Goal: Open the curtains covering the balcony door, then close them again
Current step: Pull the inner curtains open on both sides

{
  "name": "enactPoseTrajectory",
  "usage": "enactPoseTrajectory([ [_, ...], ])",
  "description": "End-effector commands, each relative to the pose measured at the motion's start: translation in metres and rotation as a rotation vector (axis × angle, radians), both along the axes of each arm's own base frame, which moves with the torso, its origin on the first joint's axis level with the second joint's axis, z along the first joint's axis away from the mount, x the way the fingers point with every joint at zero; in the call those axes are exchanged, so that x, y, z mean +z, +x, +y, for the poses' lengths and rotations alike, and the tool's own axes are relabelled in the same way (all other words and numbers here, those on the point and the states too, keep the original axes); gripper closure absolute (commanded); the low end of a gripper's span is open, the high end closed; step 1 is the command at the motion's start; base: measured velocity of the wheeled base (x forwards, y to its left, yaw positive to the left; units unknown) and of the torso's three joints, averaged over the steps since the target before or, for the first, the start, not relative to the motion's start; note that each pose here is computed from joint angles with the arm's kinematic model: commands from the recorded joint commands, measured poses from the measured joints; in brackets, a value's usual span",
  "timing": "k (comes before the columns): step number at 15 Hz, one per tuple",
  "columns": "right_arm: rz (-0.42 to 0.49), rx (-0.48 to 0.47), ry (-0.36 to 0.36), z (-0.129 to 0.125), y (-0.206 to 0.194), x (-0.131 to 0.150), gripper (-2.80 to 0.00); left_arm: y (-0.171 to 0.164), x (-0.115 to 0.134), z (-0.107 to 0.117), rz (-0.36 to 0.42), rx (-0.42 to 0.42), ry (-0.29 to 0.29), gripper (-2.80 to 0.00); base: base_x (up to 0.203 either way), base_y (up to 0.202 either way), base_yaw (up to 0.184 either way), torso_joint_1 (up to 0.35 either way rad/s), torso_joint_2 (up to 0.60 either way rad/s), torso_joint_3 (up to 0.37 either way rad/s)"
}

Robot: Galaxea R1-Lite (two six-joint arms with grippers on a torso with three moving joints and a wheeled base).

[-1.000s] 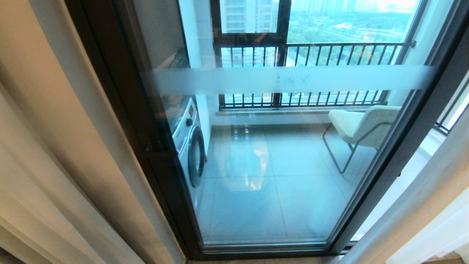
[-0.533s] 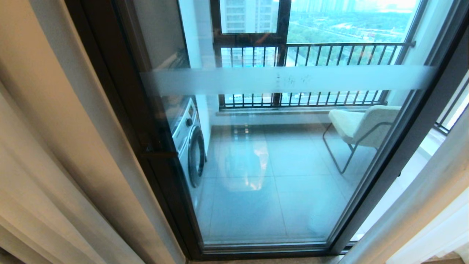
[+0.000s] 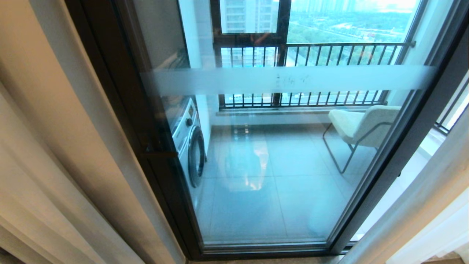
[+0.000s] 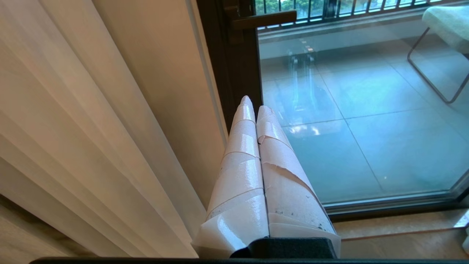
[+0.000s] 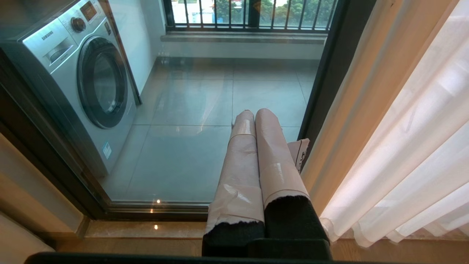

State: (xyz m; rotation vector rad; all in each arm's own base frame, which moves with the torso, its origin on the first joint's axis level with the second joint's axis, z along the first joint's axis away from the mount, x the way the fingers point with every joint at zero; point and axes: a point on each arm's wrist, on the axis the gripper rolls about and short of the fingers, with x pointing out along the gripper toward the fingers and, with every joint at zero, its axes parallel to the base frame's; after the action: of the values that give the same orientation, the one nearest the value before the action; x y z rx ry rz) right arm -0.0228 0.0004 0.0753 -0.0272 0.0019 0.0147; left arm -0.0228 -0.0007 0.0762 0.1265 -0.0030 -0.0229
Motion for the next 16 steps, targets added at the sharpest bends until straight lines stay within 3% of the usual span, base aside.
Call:
enactPoseTrajectory([
  [1,-0.001,0.001,0.0,0.0,0.0,0.0,0.0,0.0,-0.0003,0.0,0.002,0.002,-0.004,0.0,0.0,0.0,0.0,0.0,0.0,0.0],
  [13,-0.001,0.001,0.0,0.0,0.0,0.0,0.0,0.0,-0.0003,0.0,0.002,0.001,-0.007,0.0,0.0,0.0,0.0,0.0,0.0,0.0],
  [16,-0.001,0.001,0.0,0.0,0.0,0.0,0.0,0.0,-0.0004,0.0001,0.004,0.003,-0.054,0.0,0.0,0.0,0.0,0.0,0.0,0.0],
])
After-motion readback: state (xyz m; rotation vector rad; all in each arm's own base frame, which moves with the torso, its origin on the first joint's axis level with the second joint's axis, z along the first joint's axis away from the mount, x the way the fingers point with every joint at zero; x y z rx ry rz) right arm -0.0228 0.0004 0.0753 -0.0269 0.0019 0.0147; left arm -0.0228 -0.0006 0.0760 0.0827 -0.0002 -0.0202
